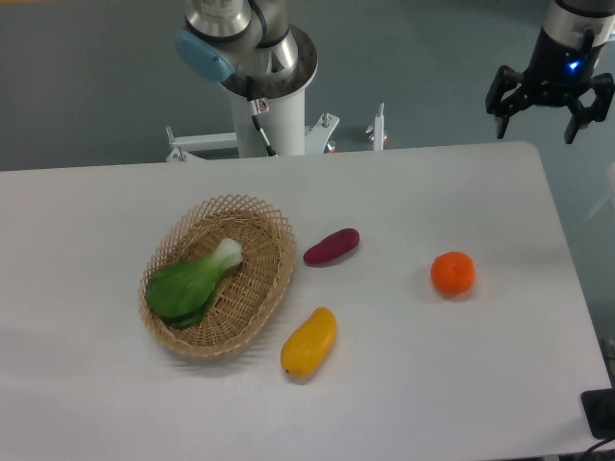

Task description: Pick up the orange from the table

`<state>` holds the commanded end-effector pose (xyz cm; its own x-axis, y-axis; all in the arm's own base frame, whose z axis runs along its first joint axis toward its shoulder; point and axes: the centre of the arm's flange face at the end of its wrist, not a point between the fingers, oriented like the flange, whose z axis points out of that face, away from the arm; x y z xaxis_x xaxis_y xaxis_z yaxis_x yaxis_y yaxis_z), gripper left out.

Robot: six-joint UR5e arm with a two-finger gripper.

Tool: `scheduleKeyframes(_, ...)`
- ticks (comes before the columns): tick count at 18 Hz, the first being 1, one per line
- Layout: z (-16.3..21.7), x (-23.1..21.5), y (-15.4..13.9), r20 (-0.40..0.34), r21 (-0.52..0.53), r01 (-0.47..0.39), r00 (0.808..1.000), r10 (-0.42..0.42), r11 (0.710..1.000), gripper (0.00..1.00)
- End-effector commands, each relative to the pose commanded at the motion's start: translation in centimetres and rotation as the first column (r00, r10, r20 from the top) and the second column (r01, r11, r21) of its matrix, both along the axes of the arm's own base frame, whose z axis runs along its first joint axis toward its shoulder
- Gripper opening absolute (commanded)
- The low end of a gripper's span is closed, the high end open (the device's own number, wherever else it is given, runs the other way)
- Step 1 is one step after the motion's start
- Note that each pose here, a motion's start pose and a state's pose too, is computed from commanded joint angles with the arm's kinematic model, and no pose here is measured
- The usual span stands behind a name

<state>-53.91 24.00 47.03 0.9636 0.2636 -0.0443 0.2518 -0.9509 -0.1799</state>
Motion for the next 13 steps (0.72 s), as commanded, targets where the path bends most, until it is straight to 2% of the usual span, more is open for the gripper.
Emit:
scheduleKeyframes(3, -0.2, 0.1, 0.1, -0.004, 0.0, -0.005, 1.0, 0.005, 1.0, 1.0)
scheduleKeyframes(5, -0.2, 0.4, 1.2, -0.01, 0.001, 0.018, 1.0, -0.018, 1.0, 1.0)
scheduleKeyframes(7, -1.4, 0.0, 2.5, -0.06, 0.009, 0.043, 0.997, -0.042, 0.999, 1.0)
scheduleKeyframes(9, -3.5, 0.2, 4.0, -0.17, 0.022, 0.063, 0.984, -0.058, 0.998, 1.0)
scheduleKeyframes(11, -6.0, 1.1, 3.8, -0.199, 0.005, 0.056, 0.979, -0.054, 0.998, 1.0)
scheduleKeyframes(13, -7.0, 1.4, 3.8, -0.187, -0.006, 0.044, 0.981, -0.044, 0.999, 1.0)
